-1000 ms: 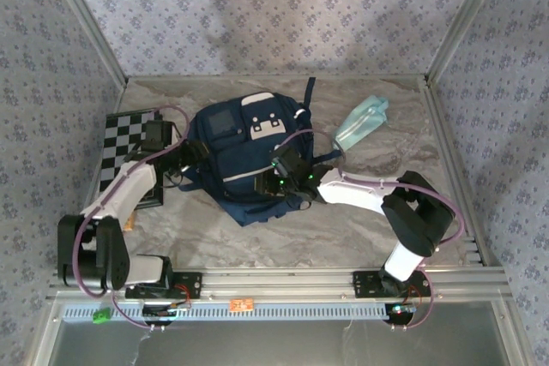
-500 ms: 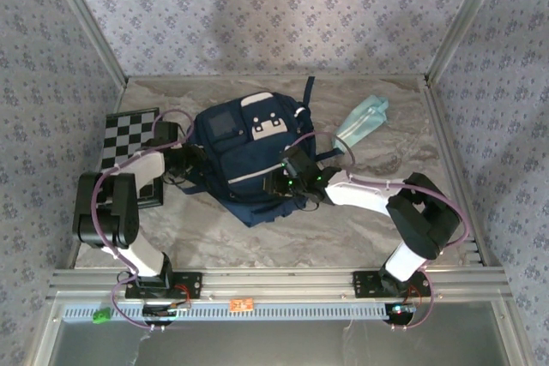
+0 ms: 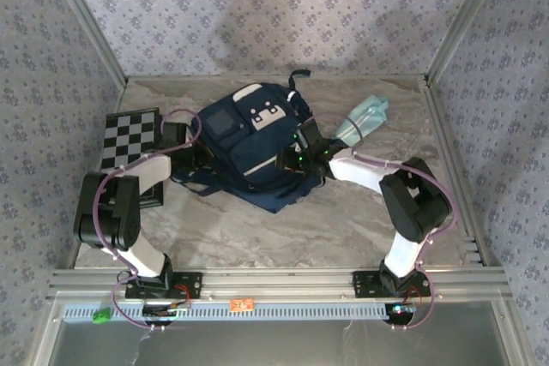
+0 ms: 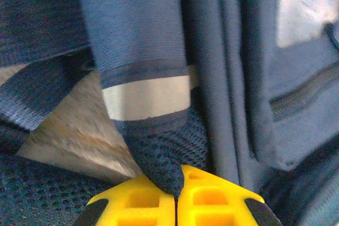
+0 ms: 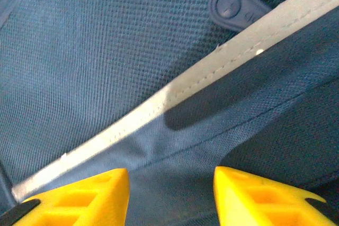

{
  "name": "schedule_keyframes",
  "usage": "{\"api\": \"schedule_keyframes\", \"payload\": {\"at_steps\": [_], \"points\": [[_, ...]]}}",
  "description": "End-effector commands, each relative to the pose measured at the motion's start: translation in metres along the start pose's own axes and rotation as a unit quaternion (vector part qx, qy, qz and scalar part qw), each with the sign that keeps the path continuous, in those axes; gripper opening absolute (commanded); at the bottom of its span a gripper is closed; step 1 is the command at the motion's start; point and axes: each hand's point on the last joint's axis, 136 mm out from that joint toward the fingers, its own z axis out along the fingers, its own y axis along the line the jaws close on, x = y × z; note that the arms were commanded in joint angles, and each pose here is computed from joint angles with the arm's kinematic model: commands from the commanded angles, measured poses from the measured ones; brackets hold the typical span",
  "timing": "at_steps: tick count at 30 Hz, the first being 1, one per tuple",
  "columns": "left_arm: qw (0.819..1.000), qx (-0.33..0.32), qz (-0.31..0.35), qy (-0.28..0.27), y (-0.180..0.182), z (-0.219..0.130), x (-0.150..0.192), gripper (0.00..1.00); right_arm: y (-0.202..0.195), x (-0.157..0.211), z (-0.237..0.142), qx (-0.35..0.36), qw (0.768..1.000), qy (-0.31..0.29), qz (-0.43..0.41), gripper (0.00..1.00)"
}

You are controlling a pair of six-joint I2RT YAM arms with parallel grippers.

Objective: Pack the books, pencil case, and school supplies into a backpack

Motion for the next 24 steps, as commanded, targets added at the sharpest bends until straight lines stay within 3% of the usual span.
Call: {"api": "schedule_keyframes", "payload": {"at_steps": [1, 6, 16, 24], "points": [[1.000, 0.026, -0.011, 0.009, -0.016, -0.012, 0.022, 0.00, -0.018, -0.021, -0.001, 0.024, 0.999, -0.003, -0.031, 0.51], [0.998, 0.052, -0.019, 0.000, -0.038, -0.021, 0.034, 0.00, -0.018, -0.023, -0.029, 0.053, 0.997, 0.002, -0.061, 0.59], [0.995, 0.075, -0.063, 0.000, -0.055, -0.031, 0.061, 0.00, 0.015, 0.045, -0.095, 0.123, 0.985, 0.017, -0.116, 0.67], [0.990, 0.101, -0.103, 0.010, -0.065, -0.046, 0.079, 0.00, 0.091, 0.103, -0.075, 0.078, 0.987, 0.006, -0.137, 0.59]]}}
